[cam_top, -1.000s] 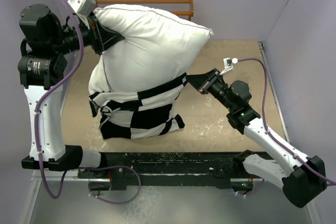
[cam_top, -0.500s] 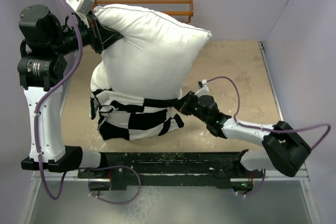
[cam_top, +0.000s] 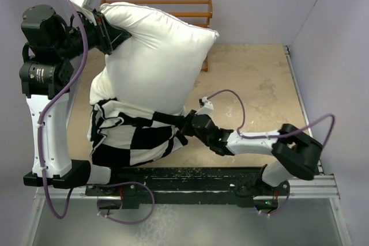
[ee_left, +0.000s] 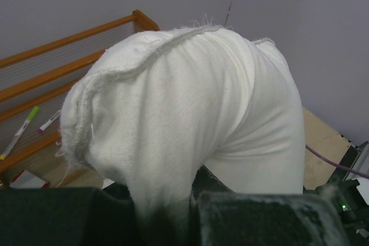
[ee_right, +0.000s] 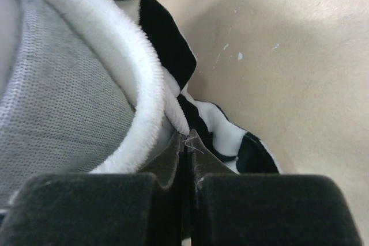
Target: Remove the pillowcase from the pillow
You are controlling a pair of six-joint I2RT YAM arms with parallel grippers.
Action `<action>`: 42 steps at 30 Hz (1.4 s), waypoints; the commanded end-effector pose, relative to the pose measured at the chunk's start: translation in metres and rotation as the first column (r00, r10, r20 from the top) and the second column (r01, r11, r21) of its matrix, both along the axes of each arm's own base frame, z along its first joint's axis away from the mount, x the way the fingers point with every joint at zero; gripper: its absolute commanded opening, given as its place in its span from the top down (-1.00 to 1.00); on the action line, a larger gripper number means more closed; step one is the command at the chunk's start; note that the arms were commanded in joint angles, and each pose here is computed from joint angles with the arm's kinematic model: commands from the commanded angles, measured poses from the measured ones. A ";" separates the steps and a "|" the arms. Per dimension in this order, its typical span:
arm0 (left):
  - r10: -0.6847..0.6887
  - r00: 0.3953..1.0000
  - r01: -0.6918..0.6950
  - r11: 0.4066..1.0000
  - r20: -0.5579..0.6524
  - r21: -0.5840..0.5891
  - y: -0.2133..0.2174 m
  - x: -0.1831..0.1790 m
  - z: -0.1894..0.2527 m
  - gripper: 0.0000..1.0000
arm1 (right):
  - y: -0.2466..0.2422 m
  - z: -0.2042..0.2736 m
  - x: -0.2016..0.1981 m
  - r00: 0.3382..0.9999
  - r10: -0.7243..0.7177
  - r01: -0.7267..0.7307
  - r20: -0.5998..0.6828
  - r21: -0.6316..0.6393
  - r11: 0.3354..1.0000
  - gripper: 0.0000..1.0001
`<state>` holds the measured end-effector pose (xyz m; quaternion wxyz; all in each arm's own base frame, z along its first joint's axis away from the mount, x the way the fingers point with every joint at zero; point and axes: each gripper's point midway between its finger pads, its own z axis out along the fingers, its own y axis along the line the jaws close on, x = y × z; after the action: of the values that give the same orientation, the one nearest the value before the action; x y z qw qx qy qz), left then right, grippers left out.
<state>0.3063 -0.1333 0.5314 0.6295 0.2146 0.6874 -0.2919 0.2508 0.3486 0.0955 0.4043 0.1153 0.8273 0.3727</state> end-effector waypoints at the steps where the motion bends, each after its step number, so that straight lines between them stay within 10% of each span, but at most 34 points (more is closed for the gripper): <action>1: 0.027 0.902 0.000 0.998 0.432 -0.063 0.005 -0.036 0.115 1.00 | -0.061 0.010 -0.014 0.999 0.008 0.003 0.032 -0.328 0.945 1.00; 7: -0.045 0.915 0.064 0.997 0.401 -0.034 -0.005 -0.035 0.104 1.00 | -0.112 0.223 -0.003 0.900 0.034 0.074 0.434 -0.229 0.971 -0.33; 16: 0.053 0.841 0.008 0.994 0.539 -0.110 0.006 -0.033 0.152 1.00 | -0.139 0.458 -0.018 0.649 0.091 0.117 0.755 -0.217 0.969 -0.69; 20: -0.132 0.858 0.175 0.984 0.497 -0.039 -0.018 -0.038 0.144 1.00 | -0.121 0.530 -0.023 0.493 0.144 0.087 0.858 -0.213 0.973 -0.73; 24: -0.407 0.846 0.420 0.907 0.344 0.039 -0.044 -0.054 0.101 1.00 | -0.080 0.553 -0.020 0.369 0.301 0.020 0.879 -0.331 0.943 -0.84; 33: -0.534 0.808 0.527 0.844 0.248 0.099 -0.049 -0.083 0.057 1.00 | -0.030 0.519 -0.026 0.233 0.562 -0.205 0.793 -0.525 0.826 -0.94; 42: -0.553 0.799 0.544 0.832 0.236 0.109 -0.049 -0.091 0.047 1.00 | -0.024 0.475 0.009 0.335 0.628 -0.159 0.703 -0.614 0.773 -0.95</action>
<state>0.2485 -0.1812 0.5556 0.5722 0.3991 0.5711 -0.4326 0.2520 0.3370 0.5733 0.6730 -0.3999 0.5450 0.3000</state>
